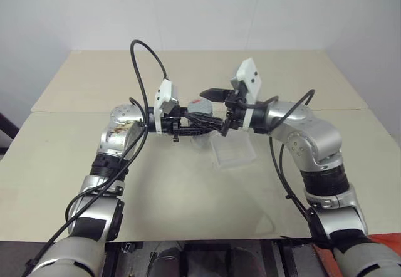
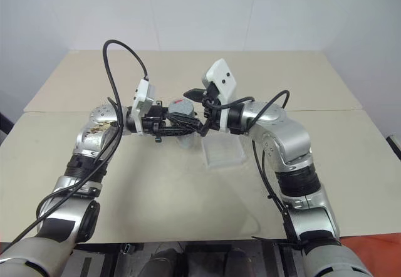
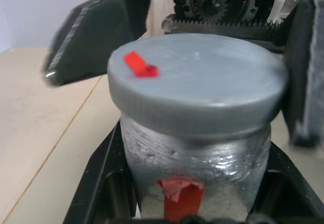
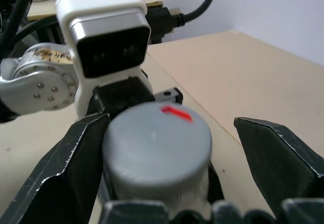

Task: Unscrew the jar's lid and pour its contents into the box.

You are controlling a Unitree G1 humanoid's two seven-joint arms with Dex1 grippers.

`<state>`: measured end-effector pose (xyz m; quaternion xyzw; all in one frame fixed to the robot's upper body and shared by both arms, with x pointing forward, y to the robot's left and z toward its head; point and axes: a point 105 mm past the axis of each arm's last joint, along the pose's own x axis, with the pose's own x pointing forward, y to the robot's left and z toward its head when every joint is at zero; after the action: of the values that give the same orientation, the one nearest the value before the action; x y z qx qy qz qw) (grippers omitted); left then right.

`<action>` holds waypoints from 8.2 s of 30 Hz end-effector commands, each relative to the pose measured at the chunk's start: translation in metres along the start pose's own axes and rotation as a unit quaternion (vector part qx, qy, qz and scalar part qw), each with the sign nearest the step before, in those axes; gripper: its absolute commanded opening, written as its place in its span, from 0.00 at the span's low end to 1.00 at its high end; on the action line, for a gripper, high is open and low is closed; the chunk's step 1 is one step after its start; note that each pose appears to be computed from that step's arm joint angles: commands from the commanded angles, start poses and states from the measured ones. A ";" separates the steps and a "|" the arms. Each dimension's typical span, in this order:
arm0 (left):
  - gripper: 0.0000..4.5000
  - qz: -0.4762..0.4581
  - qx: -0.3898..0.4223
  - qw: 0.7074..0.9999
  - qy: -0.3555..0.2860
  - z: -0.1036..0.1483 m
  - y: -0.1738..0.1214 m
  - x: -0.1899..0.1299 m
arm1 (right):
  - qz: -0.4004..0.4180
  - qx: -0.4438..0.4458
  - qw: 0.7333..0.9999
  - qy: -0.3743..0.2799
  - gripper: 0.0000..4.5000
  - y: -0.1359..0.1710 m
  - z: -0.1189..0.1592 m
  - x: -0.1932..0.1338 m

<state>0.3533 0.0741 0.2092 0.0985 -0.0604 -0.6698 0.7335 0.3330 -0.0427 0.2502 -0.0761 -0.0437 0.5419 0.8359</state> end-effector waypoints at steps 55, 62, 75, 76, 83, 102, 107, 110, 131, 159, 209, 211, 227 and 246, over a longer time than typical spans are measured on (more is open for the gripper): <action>0.46 -0.008 0.027 0.999 -0.017 0.018 0.004 0.008 | -0.014 -0.053 0.998 -0.021 1.00 -0.002 0.025 -0.001; 0.46 -0.009 0.028 0.999 -0.016 0.018 0.004 0.007 | -0.004 -0.052 0.998 -0.020 1.00 0.000 0.024 -0.005; 0.46 -0.006 0.029 0.999 -0.016 0.018 0.004 0.006 | 0.015 -0.050 0.998 -0.016 1.00 0.005 0.024 -0.003; 0.46 -0.006 0.029 0.999 -0.015 0.018 0.004 0.006 | 0.016 -0.050 0.998 -0.016 1.00 0.006 0.023 -0.002; 0.46 -0.006 0.031 0.999 -0.014 0.019 0.004 0.005 | 0.023 -0.049 0.998 -0.013 1.00 0.007 0.022 0.000; 0.46 -0.005 0.033 0.999 -0.011 0.019 0.004 0.002 | 0.040 -0.042 0.998 -0.004 0.61 0.011 0.021 0.003; 0.46 -0.008 0.029 1.000 0.003 0.012 0.003 0.001 | 0.037 -0.036 0.999 -0.015 0.61 0.007 0.029 0.001; 0.46 -0.017 0.024 0.999 0.016 0.003 -0.001 0.001 | 0.029 -0.033 0.999 -0.025 0.61 0.001 0.039 -0.003; 0.46 0.019 0.032 0.999 -0.004 0.013 0.008 -0.011 | -0.183 -0.039 0.981 0.045 0.61 -0.056 -0.014 -0.084; 0.46 0.053 0.062 0.997 -0.004 0.014 0.016 0.006 | -0.218 0.056 0.958 0.179 0.99 -0.040 -0.063 -0.156; 0.46 0.152 0.754 0.631 0.099 -0.004 0.035 0.107 | -0.108 0.030 0.978 0.175 0.99 -0.024 -0.020 -0.155; 0.46 0.191 0.693 0.689 0.090 0.003 0.040 0.099 | -0.107 0.028 0.979 0.172 0.99 -0.023 -0.020 -0.155; 0.46 0.430 0.047 0.902 -0.016 -0.005 0.090 0.024 | -0.129 0.019 0.981 0.146 0.99 -0.030 -0.015 -0.154; 0.62 0.422 0.009 0.906 0.032 -0.074 0.050 0.019 | -0.119 0.007 0.981 0.154 1.00 -0.026 -0.019 -0.154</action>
<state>0.4226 0.0688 0.1405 0.0857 -0.0609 -0.2883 0.9518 0.3004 -0.1959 0.2246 -0.1250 0.1074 0.4184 0.8932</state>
